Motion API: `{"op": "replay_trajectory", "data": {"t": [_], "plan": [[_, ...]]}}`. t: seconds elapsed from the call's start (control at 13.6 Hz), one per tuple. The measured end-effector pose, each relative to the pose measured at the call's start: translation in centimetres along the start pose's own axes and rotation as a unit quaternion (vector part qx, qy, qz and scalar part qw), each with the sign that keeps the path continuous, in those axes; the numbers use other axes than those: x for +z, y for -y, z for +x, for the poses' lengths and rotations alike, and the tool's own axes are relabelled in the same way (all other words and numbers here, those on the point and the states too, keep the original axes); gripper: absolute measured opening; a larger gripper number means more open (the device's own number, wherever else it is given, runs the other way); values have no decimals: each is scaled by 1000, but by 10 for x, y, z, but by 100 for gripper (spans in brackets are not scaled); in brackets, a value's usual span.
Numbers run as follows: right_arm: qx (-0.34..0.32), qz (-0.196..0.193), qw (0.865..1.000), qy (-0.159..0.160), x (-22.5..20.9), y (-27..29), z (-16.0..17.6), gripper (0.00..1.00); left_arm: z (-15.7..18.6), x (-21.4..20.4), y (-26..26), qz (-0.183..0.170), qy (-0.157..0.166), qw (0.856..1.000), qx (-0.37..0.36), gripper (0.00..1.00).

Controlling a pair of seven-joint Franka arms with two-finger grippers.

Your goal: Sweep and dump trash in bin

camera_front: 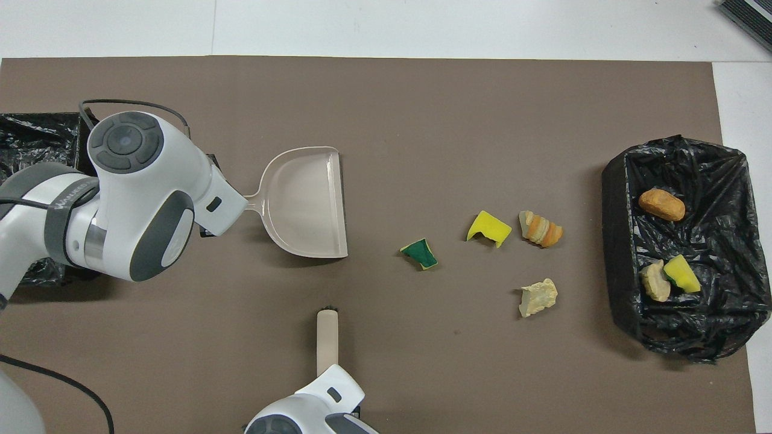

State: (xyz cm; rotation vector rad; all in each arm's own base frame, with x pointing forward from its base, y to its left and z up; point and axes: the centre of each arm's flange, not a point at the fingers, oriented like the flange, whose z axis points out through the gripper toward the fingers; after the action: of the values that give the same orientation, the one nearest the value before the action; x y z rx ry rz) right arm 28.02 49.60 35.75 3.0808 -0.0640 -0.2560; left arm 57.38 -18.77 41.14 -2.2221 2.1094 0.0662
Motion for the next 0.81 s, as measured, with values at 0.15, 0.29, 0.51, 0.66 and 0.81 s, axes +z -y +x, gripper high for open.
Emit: {"op": "replay_trajectory", "data": {"t": [0.15,0.29,0.51,0.66,0.81], "plan": [[34,-4,999,6,-14,-22,36,26,13,0,-8,-2,1,1000,-20,33],[56,5,998,-1,-35,-54,80,26,27,3,-21,-6,4,999,-39,33],[64,-16,998,-7,-76,-141,141,26,53,8,-43,-14,7,999,-35,33],[77,-32,996,-11,-89,-196,173,26,71,13,-62,-20,11,999,-23,33],[90,-47,995,-13,-85,-247,204,26,80,17,-81,-25,17,999,-36,33]]}}
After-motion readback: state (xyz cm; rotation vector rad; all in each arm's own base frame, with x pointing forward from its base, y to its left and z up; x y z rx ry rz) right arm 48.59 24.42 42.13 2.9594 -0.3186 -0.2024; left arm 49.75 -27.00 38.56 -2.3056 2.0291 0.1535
